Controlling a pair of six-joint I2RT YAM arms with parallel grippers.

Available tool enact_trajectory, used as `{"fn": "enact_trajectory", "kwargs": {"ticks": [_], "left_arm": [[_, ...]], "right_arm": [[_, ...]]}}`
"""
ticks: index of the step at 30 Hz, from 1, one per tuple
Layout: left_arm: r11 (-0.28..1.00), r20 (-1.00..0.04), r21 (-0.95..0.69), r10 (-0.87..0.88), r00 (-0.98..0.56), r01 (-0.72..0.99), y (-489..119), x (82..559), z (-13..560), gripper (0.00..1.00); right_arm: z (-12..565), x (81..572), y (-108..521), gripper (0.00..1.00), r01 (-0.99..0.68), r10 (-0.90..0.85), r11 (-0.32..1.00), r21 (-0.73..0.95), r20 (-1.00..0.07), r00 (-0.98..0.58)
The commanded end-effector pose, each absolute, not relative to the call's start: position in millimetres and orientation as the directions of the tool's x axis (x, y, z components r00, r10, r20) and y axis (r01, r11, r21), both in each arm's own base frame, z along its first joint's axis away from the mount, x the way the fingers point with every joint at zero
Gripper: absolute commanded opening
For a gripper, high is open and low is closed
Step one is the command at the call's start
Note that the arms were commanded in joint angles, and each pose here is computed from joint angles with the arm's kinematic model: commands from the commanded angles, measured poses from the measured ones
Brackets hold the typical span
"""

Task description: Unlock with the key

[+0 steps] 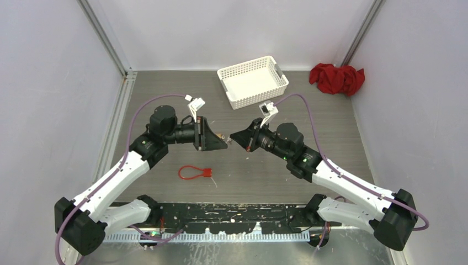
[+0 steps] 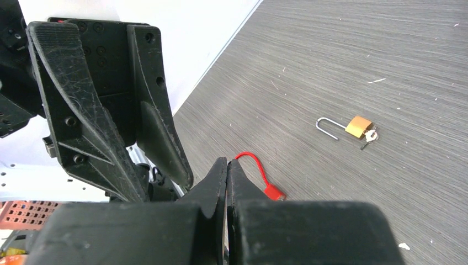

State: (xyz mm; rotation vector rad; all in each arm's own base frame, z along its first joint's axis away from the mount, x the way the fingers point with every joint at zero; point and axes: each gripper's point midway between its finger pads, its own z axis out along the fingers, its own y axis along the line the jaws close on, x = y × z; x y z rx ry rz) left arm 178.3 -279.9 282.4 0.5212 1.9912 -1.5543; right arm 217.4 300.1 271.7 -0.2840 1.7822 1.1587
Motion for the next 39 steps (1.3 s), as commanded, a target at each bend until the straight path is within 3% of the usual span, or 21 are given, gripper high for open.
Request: {"fn": "enact_trajectory", "kwargs": {"ticks": [1, 6, 9, 14, 23, 31, 34, 36, 37, 38, 39], "left_arm": [[0.257, -0.664, -0.729, -0.039, -0.747, 0.635, -275.3, 180.7, 282.5, 0.36], [0.289, -0.691, -0.699, -0.037, -0.722, 0.654, -271.5, 186.1, 275.9, 0.42], [0.310, -0.695, -0.692, -0.042, -0.717, 0.652, -270.2, 190.2, 271.9, 0.51], [0.288, -0.676, -0.715, -0.052, -0.735, 0.637, -274.0, 190.9, 272.8, 0.49], [0.252, -0.653, -0.740, -0.051, -0.755, 0.623, -276.7, 186.9, 276.8, 0.28], [0.242, -0.649, -0.746, -0.052, -0.759, 0.621, -276.7, 184.7, 280.2, 0.19], [0.244, -0.649, -0.745, -0.052, -0.759, 0.621, -276.0, 184.8, 279.3, 0.04], [0.250, -0.650, -0.742, -0.046, -0.758, 0.622, -274.4, 185.1, 276.7, 0.00], [0.252, -0.655, -0.737, -0.039, -0.755, 0.627, -273.4, 184.8, 275.3, 0.00], [0.256, -0.657, -0.734, -0.028, -0.754, 0.630, -272.2, 184.3, 272.1, 0.00], [0.264, -0.653, -0.732, -0.010, -0.757, 0.628, -270.6, 183.1, 267.0, 0.00]], "right_arm": [[298.2, 216.5, 300.5, 0.01, -0.652, 0.350, 0.480, 0.587, -0.809, -0.472], [299.4, 214.9, 301.8, 0.01, -0.659, 0.335, 0.477, 0.582, -0.813, -0.476], [301.1, 214.2, 302.1, 0.01, -0.662, 0.331, 0.475, 0.579, -0.815, -0.476], [299.0, 214.3, 305.6, 0.01, -0.659, 0.336, 0.462, 0.593, -0.805, -0.489], [295.6, 215.5, 312.9, 0.01, -0.655, 0.354, 0.433, 0.619, -0.785, -0.508], [291.5, 212.6, 318.1, 0.01, -0.659, 0.340, 0.426, 0.619, -0.785, -0.517], [291.5, 210.4, 319.5, 0.01, -0.666, 0.333, 0.421, 0.616, -0.788, -0.518], [290.6, 209.4, 319.8, 0.01, -0.666, 0.326, 0.420, 0.616, -0.788, -0.522], [291.1, 209.0, 319.5, 0.02, -0.667, 0.324, 0.422, 0.614, -0.789, -0.522], [290.9, 208.9, 318.6, 0.11, -0.665, 0.321, 0.427, 0.613, -0.790, -0.522], [292.1, 207.4, 318.7, 0.27, -0.669, 0.314, 0.424, 0.611, -0.792, -0.524]]}}
